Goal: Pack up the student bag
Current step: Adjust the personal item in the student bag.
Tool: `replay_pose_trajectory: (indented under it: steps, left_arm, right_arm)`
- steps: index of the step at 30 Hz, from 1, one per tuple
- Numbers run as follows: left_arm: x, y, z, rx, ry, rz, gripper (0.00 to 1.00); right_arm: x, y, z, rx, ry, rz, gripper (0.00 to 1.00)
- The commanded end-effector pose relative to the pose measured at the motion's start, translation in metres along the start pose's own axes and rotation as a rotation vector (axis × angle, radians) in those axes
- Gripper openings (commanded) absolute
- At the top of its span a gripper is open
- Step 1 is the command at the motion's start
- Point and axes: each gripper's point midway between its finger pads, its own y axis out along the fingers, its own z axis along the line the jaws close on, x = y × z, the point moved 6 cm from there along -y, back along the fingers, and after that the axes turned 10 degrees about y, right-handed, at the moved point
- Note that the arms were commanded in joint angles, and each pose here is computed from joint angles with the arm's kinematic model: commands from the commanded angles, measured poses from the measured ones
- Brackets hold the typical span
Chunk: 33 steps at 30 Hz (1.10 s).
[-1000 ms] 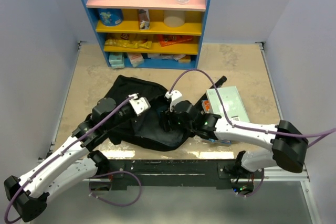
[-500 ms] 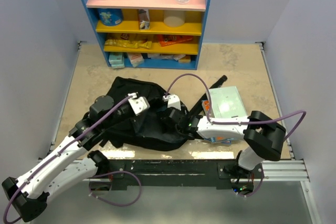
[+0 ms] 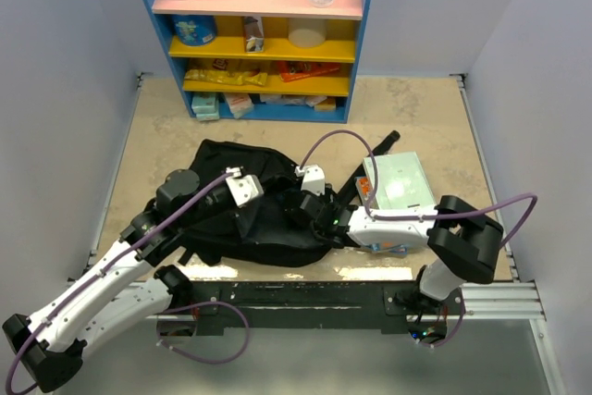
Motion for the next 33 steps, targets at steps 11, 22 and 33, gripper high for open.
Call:
replay_pose_trajectory:
  steps: [11, 22, 33]
  left_arm:
    - [0.034, -0.010, 0.009, 0.015, 0.125, -0.171, 0.00]
    - [0.019, -0.007, -0.001, -0.005, 0.164, -0.160, 0.00]
    - [-0.009, 0.003, -0.023, -0.057, 0.175, -0.140, 0.00]
  right_arm:
    - [0.023, 0.009, 0.023, 0.143, 0.130, -0.145, 0.35]
    - [0.033, -0.011, 0.023, 0.179, 0.145, -0.190, 0.00]
    - [-0.009, 0.016, 0.028, 0.175, 0.149, -0.049, 0.73]
